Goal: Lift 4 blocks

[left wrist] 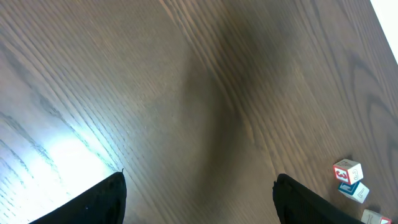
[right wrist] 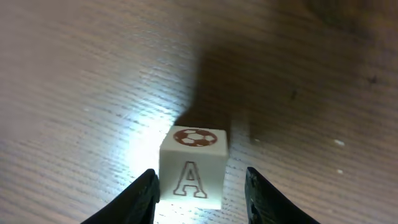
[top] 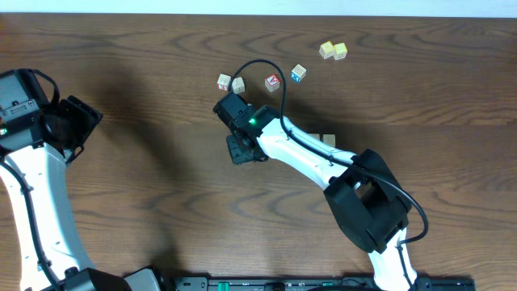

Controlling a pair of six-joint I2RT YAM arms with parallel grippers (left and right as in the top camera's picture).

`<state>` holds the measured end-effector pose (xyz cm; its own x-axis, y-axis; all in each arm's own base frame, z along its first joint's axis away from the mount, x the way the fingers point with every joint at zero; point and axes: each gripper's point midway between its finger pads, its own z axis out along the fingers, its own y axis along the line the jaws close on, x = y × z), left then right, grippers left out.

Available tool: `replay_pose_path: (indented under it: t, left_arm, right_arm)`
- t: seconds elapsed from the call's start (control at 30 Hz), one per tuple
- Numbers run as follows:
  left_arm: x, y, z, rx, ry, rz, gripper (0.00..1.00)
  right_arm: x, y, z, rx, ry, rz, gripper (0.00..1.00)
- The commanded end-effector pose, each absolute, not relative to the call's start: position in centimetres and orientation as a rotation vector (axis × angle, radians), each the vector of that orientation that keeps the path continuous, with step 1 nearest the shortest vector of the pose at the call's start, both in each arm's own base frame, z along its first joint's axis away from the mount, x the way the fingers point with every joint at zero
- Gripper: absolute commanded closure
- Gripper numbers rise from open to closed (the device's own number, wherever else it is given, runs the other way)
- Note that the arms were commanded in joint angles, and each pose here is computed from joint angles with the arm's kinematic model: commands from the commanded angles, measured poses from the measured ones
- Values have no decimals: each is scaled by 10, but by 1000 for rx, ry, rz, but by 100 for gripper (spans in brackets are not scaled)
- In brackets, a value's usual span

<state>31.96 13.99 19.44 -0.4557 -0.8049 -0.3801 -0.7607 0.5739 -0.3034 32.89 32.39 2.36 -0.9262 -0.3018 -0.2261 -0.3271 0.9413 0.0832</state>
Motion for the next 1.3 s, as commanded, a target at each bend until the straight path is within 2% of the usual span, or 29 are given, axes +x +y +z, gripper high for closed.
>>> replay_pose_path:
  t: [0.0,0.93,1.27]
  left_arm:
    - [320,142,194,-1261,2323,-113,24]
    - [320,142,194,-1261,2323,-114,24]
    - [320,142,194,-1261,2323,-113,24]
  right_arm:
    - [332,324,22,-679,2818,97,57]
    - [332,322,11,-696,2808,62,57]
    - [333,324,11,-847,2761,56,50]
